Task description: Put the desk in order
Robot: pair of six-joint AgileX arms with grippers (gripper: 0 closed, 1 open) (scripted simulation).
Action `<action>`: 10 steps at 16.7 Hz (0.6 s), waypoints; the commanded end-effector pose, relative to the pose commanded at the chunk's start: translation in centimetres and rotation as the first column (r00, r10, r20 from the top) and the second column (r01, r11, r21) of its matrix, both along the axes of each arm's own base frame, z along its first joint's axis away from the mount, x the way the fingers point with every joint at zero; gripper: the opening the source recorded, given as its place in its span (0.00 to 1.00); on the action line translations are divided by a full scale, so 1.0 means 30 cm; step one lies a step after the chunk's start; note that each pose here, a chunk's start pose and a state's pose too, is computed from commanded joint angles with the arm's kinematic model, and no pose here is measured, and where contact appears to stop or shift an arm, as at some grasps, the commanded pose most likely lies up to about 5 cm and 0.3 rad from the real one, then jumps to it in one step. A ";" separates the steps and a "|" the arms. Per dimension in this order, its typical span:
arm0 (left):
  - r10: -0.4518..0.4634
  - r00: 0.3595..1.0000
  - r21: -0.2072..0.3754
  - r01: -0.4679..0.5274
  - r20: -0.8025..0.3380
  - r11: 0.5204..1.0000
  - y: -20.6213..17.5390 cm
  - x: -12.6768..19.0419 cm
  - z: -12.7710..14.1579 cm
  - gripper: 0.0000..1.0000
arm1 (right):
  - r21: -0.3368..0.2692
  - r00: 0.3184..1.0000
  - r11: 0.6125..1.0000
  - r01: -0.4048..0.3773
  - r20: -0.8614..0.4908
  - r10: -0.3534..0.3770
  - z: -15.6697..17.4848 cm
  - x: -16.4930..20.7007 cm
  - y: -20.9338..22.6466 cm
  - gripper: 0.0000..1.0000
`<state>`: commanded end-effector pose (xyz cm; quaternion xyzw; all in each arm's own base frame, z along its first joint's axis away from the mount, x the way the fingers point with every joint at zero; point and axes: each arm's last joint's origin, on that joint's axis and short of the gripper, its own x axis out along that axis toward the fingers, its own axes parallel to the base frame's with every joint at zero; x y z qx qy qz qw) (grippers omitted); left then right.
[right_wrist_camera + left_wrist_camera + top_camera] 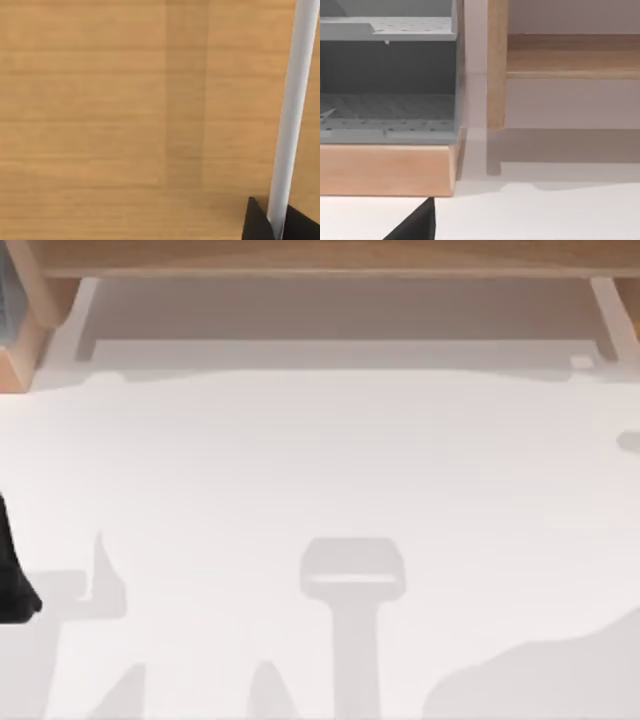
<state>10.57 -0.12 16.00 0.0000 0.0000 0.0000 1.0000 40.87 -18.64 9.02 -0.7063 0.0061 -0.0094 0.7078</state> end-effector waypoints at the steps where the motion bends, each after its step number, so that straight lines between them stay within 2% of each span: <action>1: 0.000 1.000 0.000 0.000 0.000 1.000 0.000 0.000 0.000 1.00 | -0.004 1.000 1.000 0.000 0.010 0.000 0.011 0.030 -0.005 0.00; 4: 0.000 1.000 0.000 0.000 0.000 1.000 0.000 0.000 0.000 1.00 | 0.009 1.000 1.000 -0.002 -0.012 0.002 -0.006 0.086 0.007 0.00; 8: 0.000 1.000 0.000 0.000 0.000 1.000 0.000 0.000 0.000 1.00 | 0.010 1.000 1.000 -0.003 -0.014 0.003 -0.008 0.090 0.010 0.00; 10: 0.000 1.000 0.000 0.000 0.000 1.000 0.000 0.000 0.000 1.00 | 0.010 1.000 1.000 -0.003 -0.014 0.003 -0.008 0.090 0.010 0.15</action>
